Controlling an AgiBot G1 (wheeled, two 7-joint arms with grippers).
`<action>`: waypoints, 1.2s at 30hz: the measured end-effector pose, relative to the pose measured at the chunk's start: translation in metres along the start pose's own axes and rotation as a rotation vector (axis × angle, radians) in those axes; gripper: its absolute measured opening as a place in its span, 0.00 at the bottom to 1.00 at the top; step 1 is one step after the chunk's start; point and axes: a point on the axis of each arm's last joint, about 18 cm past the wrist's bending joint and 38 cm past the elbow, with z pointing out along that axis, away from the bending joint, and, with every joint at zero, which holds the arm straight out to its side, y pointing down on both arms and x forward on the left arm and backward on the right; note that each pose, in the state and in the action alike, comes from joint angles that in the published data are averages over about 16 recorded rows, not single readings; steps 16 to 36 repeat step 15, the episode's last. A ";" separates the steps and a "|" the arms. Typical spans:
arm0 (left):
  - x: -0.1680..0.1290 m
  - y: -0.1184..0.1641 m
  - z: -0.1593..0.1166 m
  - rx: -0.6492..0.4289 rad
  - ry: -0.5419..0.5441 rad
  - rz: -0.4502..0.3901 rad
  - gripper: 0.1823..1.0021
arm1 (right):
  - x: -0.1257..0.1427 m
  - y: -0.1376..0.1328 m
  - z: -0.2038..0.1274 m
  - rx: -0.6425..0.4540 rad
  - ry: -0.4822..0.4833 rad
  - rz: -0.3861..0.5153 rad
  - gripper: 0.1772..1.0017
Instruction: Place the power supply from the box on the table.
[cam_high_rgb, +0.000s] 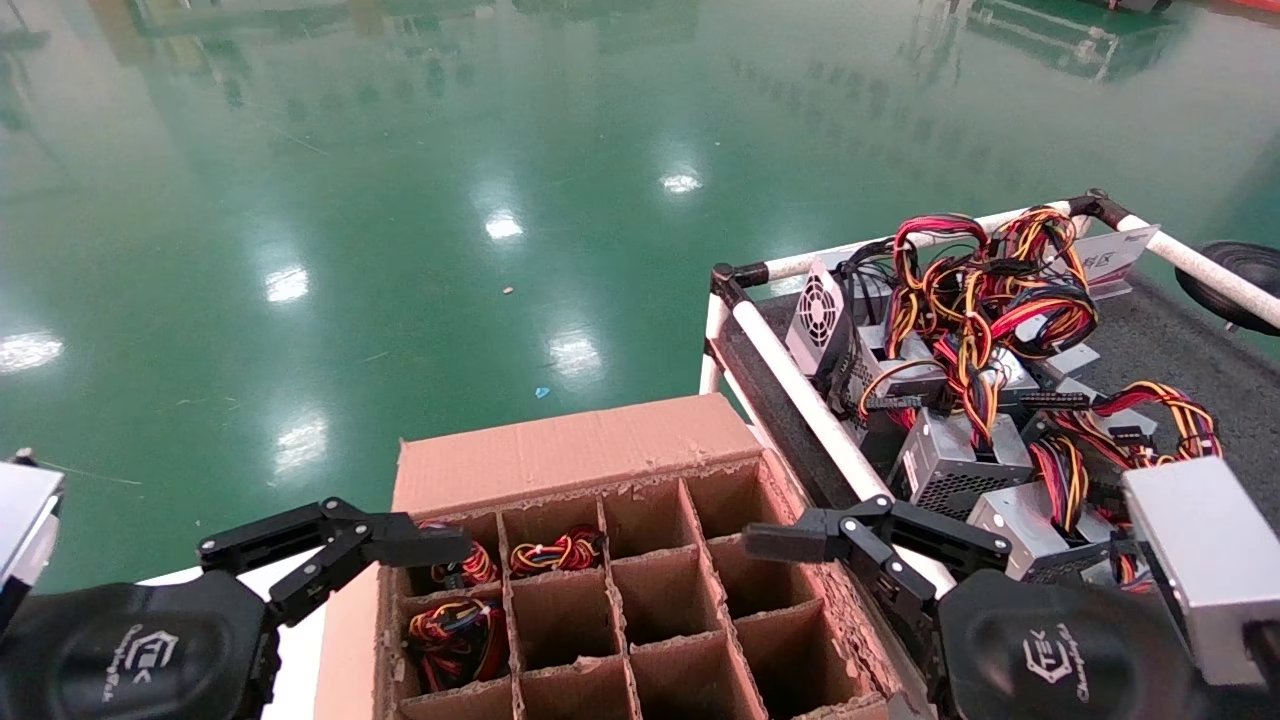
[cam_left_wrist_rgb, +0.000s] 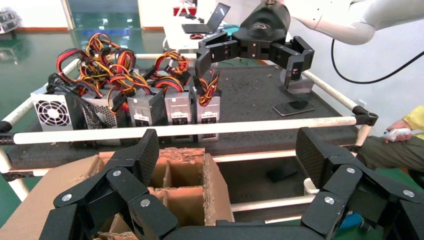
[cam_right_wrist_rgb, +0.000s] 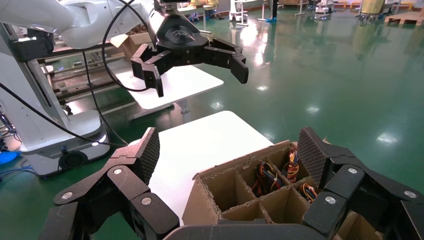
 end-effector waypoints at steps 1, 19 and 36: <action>0.000 0.000 0.000 0.000 0.000 0.000 1.00 | 0.000 0.000 0.000 0.000 0.001 0.000 1.00; 0.000 0.000 0.000 0.000 0.000 0.000 1.00 | 0.002 0.000 -0.002 -0.002 0.009 0.002 1.00; 0.000 0.000 0.000 0.000 0.000 0.000 1.00 | 0.002 0.000 -0.002 -0.002 0.009 0.002 1.00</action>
